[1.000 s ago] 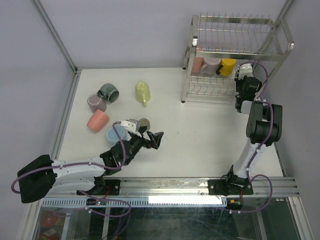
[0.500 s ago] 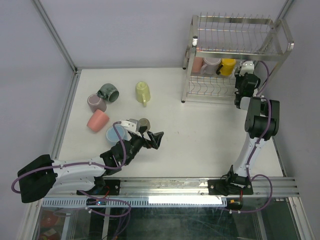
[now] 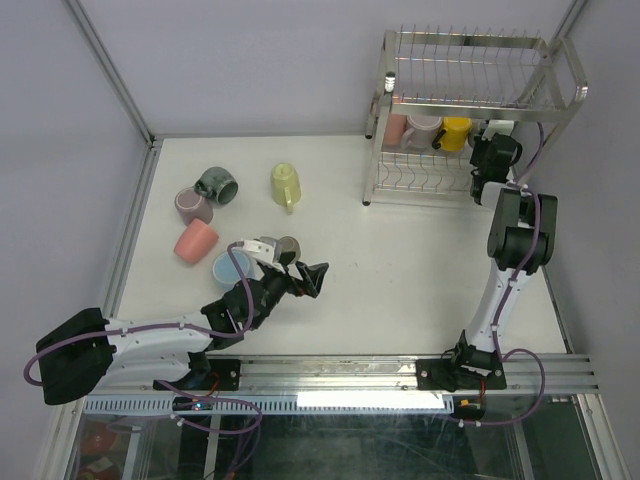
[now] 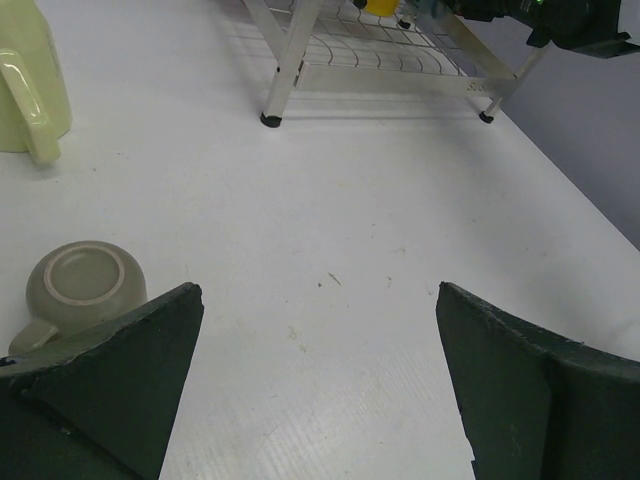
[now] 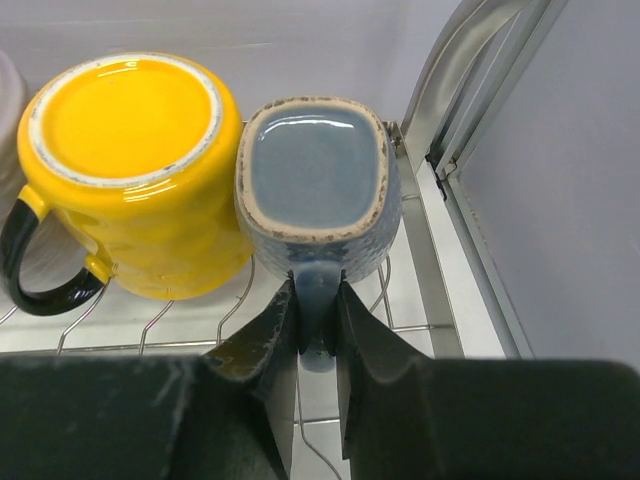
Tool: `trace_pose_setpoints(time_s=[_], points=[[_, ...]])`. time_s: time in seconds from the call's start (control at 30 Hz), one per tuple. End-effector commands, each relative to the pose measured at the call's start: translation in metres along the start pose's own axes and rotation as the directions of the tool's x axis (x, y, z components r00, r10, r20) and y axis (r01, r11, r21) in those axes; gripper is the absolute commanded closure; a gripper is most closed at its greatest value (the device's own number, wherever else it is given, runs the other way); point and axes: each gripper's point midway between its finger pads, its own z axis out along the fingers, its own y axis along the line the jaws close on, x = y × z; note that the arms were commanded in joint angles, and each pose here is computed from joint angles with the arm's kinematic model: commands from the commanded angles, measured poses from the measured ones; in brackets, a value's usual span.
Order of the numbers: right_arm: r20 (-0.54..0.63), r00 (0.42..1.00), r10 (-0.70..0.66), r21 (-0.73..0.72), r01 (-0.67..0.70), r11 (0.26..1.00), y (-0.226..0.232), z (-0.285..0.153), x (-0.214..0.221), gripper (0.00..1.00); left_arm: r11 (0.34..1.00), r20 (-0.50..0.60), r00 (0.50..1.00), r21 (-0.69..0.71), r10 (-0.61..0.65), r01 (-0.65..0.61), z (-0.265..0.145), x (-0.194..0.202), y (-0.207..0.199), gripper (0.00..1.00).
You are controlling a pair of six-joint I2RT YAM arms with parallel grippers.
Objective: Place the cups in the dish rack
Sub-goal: Turn the cup upside down in the dish rack.
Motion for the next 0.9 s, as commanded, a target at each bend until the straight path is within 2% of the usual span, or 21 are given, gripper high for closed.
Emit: trace_pose_setpoints(time_s=[0.0,0.17,0.37,0.63,0.87], points=[[0.124,0.992,0.026,0.024,-0.029,0.999,-0.006,0.012,-0.051,0.97,0.999,0.059,0.997,0.017,-0.045,0.044,0.008,-0.024,-0.012,0.01],[0.114,0.993,0.027,0.019,-0.029,0.999,-0.005,0.017,-0.046,0.95,0.999,0.054,0.998,0.021,-0.043,0.042,0.01,-0.025,-0.015,0.01],[0.103,0.995,0.016,0.02,-0.018,1.0,-0.004,0.024,-0.043,0.87,0.999,0.052,0.998,0.029,-0.047,0.045,0.011,-0.027,-0.018,0.01],[0.097,0.995,0.009,0.018,-0.011,1.0,-0.005,0.026,-0.041,0.61,0.998,0.046,0.998,0.036,-0.051,0.05,0.012,-0.028,-0.021,0.01],[0.111,0.994,0.01,-0.019,-0.008,1.0,-0.002,0.014,-0.049,0.49,0.998,0.045,0.997,0.042,-0.057,0.055,0.011,-0.029,-0.023,0.01]])
